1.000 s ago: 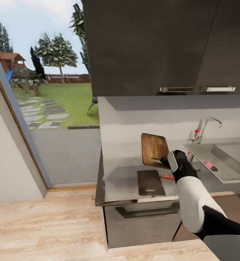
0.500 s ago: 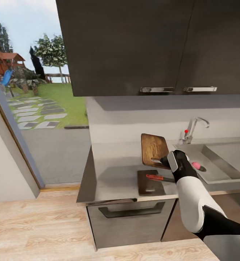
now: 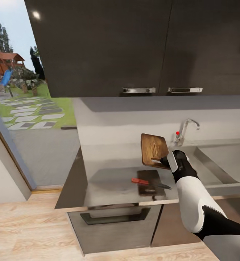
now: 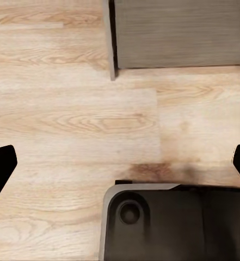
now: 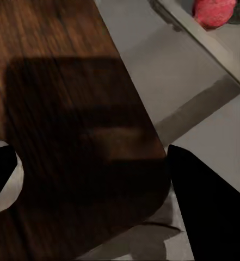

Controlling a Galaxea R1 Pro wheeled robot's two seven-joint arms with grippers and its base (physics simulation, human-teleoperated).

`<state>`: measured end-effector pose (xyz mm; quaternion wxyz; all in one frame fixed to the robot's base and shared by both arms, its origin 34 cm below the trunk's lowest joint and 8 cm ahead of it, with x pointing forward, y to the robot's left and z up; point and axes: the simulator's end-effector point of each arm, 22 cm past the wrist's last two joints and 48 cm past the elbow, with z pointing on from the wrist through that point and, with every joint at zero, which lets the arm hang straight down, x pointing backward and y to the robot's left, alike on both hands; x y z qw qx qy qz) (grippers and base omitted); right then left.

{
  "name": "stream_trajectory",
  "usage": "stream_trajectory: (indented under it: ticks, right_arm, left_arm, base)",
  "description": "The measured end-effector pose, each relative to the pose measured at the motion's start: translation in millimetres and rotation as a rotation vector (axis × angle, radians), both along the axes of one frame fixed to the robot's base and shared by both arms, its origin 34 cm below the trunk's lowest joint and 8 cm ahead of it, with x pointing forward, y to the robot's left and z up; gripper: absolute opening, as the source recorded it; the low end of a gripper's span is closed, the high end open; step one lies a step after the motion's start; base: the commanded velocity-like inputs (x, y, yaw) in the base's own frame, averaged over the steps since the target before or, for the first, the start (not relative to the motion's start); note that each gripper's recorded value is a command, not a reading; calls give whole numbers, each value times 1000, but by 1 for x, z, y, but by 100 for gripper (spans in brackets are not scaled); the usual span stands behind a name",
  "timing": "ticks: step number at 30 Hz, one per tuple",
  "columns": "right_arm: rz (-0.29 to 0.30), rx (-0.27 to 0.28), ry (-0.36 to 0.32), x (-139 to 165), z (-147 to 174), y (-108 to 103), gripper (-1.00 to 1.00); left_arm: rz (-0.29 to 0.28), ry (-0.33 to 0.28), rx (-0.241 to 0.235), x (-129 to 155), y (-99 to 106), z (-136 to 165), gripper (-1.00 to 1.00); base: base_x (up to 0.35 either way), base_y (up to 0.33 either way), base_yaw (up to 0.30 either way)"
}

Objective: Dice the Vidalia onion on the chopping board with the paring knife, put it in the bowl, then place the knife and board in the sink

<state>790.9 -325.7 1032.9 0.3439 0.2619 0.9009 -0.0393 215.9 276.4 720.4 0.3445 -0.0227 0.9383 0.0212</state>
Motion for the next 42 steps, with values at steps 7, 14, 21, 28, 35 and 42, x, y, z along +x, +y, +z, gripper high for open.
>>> stream_trajectory:
  ticks: [7,14,21,28,35,42]
  right_arm:
    - [1,3,-1,0,0,1,-100]
    - [5,3,-1,1,0,3,-100]
    - [70,56,-31,9,-1,22,-100]
    - [276,29,-24,15,-12,66,-100]
    - [581,-63,-8,14,-28,115,-100]
    - [865,-77,-30,9,-13,161,-100]
  left_arm:
    - [0,0,0,0,0,0,100]
    - [2,0,-1,0,0,0,100]
    - [3,24,-2,-10,0,-5,100]
    - [1,42,-4,-17,0,-9,100]
    - [1,67,-7,-28,-1,-14,100]
    - [2,74,-8,-31,-1,-15,100]
  base:
    - [165,-296,11]
    - [166,-290,1]
    - [110,-143,0]
    - [8,-8,0]
    - [0,0,0]
    - [0,0,0]
